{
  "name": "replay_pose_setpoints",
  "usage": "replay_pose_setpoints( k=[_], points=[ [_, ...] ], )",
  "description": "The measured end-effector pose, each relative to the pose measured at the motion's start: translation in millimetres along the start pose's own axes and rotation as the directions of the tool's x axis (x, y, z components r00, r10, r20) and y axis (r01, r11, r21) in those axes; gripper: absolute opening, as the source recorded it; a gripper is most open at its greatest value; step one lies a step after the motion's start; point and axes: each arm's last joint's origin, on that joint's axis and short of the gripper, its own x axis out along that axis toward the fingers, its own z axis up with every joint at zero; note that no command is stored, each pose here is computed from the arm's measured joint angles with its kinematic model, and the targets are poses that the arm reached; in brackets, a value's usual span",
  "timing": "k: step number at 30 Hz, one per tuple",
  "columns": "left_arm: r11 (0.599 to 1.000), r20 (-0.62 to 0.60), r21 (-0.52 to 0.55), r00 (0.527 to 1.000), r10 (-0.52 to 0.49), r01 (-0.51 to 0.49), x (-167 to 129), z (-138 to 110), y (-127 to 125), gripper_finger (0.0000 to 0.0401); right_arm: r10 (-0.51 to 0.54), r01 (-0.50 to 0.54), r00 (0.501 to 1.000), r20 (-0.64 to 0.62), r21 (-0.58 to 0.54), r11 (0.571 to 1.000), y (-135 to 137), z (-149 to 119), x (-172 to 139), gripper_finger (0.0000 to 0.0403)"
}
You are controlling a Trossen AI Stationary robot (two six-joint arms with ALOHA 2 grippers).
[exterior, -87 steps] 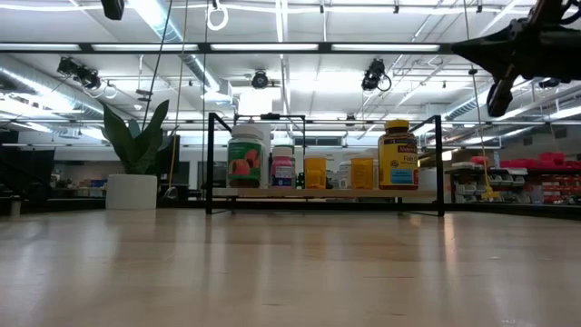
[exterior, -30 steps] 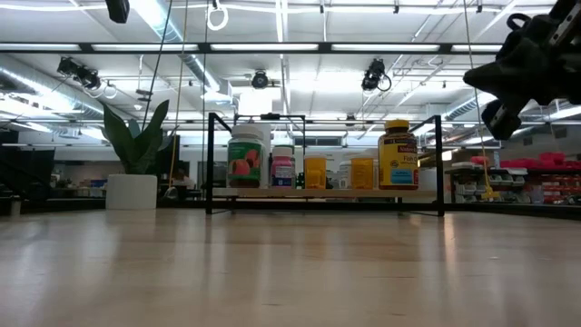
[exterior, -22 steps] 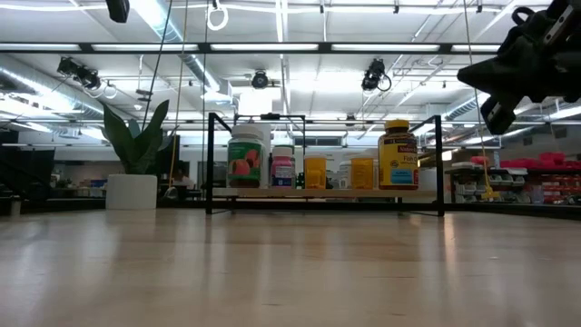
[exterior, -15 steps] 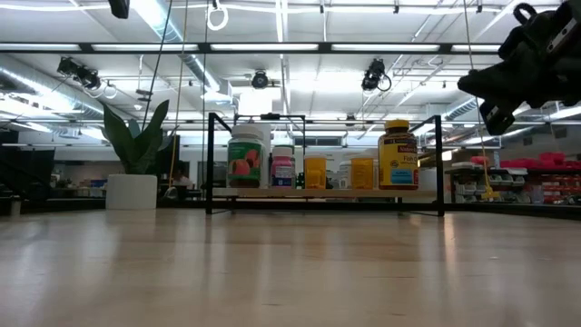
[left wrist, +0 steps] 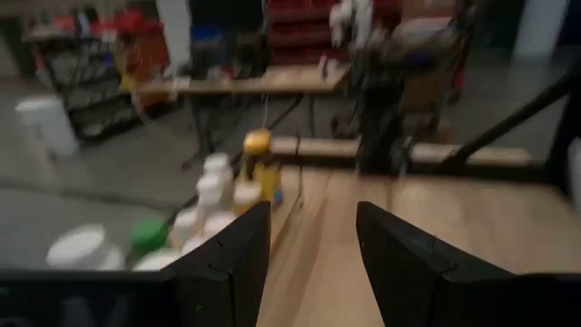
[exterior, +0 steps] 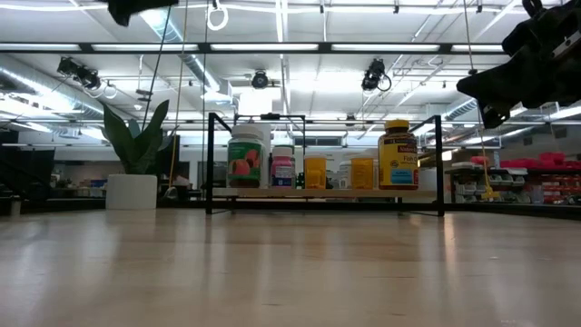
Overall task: Pick and place medicine bottles onto shelf by color
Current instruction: Return to Home Position
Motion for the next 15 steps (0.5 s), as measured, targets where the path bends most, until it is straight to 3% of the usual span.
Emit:
replay_pose_setpoints(
  k=[6,15],
  points=[
    [0.999,-0.087,0.017,0.995,0.048,-0.046,5.1,-10.7,4.2,0.0172,0.0,0.0,1.0,0.001,0.0,1.0,0.0,0.1,0.0,0.0026],
    [0.994,-0.043,0.044,0.994,0.1,-0.098,-7.4,-4.1,22.7,0.0172,0.0,0.0,1.0,0.008,0.002,1.0,0.1,0.7,0.0,0.0026]
  ],
)
